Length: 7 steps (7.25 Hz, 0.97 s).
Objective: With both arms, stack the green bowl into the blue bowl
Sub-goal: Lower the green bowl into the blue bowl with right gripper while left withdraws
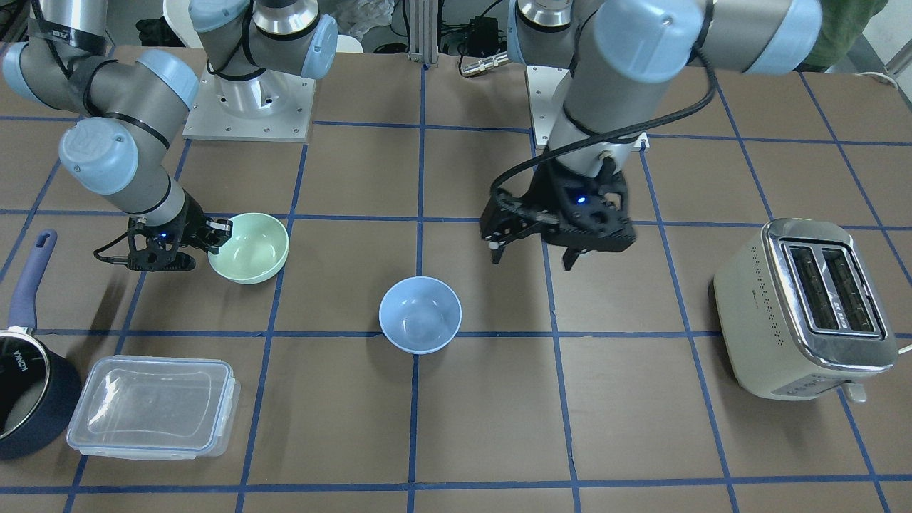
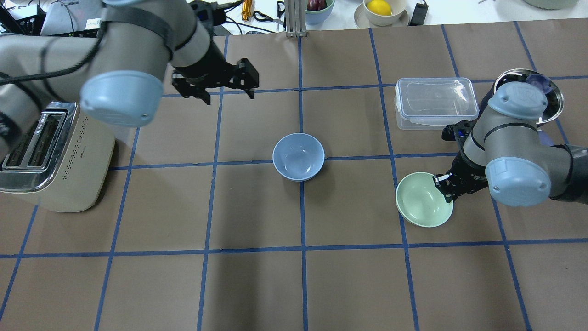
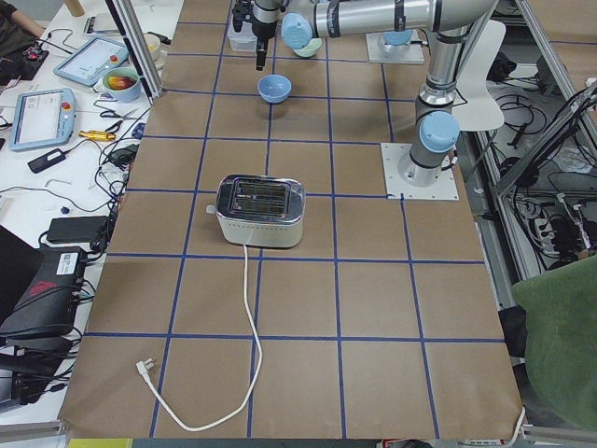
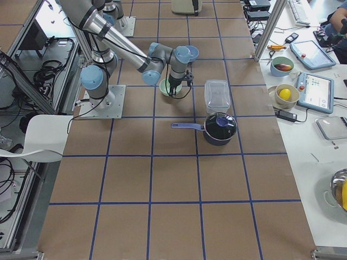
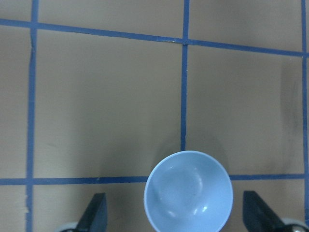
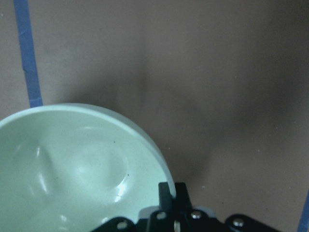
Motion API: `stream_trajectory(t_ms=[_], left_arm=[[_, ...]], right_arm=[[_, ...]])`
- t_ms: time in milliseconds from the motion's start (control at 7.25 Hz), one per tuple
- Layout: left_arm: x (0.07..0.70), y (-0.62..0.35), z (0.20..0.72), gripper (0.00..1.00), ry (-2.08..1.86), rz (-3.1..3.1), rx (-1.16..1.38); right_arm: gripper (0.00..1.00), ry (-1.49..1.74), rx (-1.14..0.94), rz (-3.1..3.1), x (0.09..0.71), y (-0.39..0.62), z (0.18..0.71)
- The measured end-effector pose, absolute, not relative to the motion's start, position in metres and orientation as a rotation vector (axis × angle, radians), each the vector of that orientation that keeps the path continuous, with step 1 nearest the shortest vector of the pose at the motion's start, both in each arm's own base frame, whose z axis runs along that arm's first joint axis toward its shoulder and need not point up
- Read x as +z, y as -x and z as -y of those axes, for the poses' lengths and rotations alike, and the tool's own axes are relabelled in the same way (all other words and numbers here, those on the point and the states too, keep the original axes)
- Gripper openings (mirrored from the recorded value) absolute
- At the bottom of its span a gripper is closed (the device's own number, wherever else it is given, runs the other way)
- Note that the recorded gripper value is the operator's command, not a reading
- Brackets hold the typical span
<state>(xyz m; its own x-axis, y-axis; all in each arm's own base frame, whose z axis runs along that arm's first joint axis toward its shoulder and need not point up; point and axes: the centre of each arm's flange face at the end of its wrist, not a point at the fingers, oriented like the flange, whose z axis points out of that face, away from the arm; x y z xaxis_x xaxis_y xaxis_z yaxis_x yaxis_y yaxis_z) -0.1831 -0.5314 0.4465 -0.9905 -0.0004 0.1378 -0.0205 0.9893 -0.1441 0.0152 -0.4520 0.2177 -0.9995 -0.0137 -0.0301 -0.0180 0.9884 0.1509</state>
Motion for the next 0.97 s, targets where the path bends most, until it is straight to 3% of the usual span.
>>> stream_trajectory(t_ms=[552, 966], left_arm=[[0.525, 0.091, 0.486, 1.0, -0.041, 3.093, 0.115], [0.532, 0.088, 0.484, 1.0, -0.078, 3.116, 0.121]], right_arm=[[0.0, -0.1, 0.04, -2.971, 0.297, -0.083, 0.508], [0.0, -0.159, 0.076, -2.908, 0.302, -0.204, 0.517]])
